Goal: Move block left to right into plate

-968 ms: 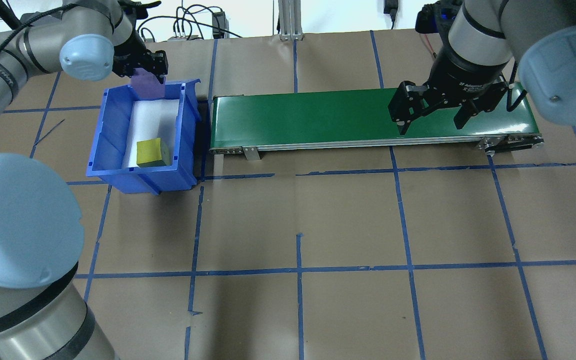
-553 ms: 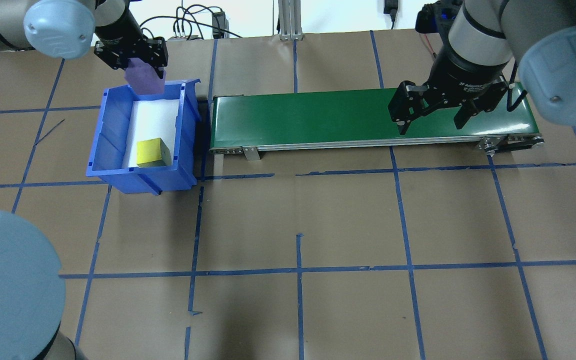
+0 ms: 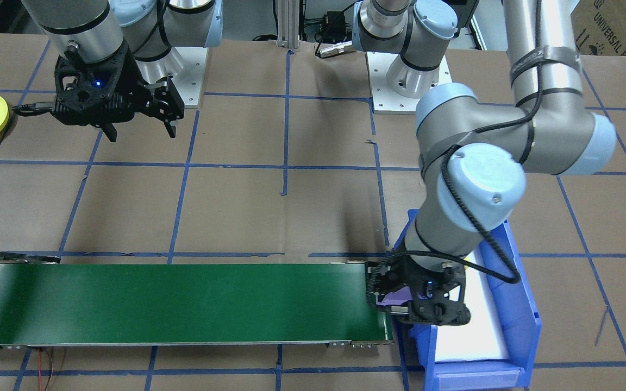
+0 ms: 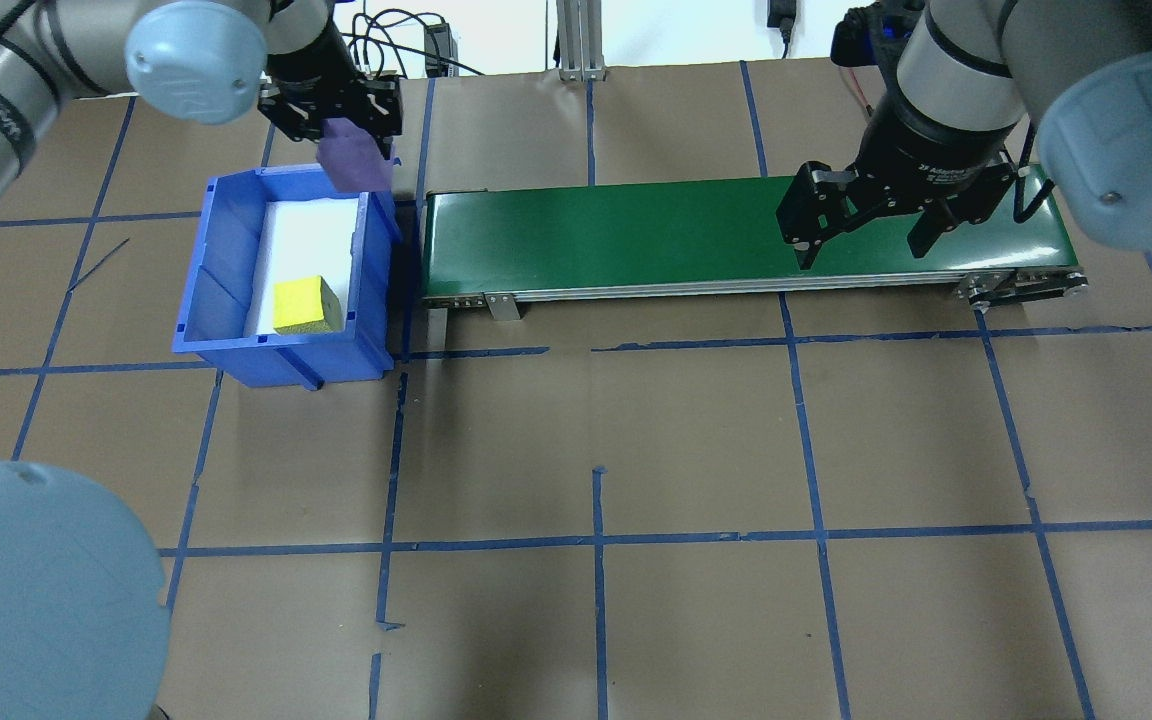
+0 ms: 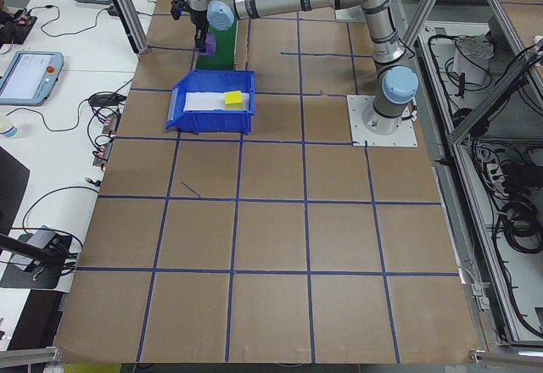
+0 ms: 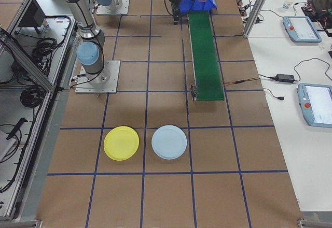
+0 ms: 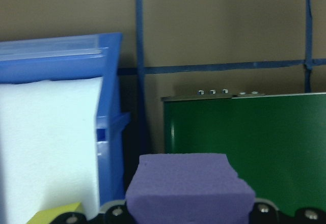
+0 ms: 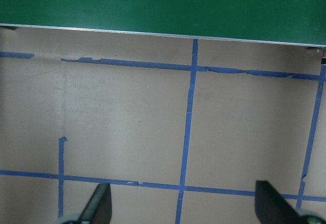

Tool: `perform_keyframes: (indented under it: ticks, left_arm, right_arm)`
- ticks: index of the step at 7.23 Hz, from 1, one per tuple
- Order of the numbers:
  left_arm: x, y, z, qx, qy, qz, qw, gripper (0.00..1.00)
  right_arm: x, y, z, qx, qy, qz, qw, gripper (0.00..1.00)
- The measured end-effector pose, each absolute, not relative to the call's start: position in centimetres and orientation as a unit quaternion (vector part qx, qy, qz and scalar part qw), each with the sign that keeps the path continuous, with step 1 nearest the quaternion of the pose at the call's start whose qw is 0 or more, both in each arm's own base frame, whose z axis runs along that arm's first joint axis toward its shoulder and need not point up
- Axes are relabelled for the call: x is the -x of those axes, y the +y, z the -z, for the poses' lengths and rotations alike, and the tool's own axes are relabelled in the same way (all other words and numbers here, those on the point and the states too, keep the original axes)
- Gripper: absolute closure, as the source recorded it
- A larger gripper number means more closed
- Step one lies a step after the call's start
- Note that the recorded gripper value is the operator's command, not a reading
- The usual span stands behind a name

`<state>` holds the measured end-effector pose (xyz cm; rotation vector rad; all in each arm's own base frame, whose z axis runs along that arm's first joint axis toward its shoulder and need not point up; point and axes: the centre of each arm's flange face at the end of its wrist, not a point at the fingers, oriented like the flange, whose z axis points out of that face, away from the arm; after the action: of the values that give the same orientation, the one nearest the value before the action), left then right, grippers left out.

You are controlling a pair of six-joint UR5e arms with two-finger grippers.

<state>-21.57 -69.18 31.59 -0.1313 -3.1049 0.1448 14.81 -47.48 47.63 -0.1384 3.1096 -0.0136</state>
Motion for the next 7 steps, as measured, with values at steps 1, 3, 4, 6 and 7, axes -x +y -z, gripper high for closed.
perform_keyframes:
  ticks: [1,3,4,6,7]
  left_arm:
    - [22.4,-69.5,-29.5,0.048,-0.998,-0.043,0.016,0.62]
    - [22.9,-68.8,-26.5,0.046,-0.999,-0.023,0.014,0.46]
    - [23.3,-68.2,-26.0,0.041,-0.999,-0.017,0.014,0.40]
    - [23.8,-67.5,-26.5,0.038,-0.999,-0.018,0.015,0.00]
    - [23.9,-67.4,-27.3,0.040,-0.999,-0.023,0.016,0.00]
  right_arm:
    - [-14.8,-47.5,-47.6,0.044,0.999,0.004,0.014,0.00]
    - [-14.8,-47.5,-47.6,0.044,0.999,0.004,0.014,0.00]
    - [-14.8,-47.5,-47.6,0.044,0.999,0.004,0.014,0.00]
    - [-14.8,-47.5,-47.6,0.044,0.999,0.003,0.014,0.00]
    - [-14.8,-47.5,-47.6,0.044,0.999,0.003,0.014,0.00]
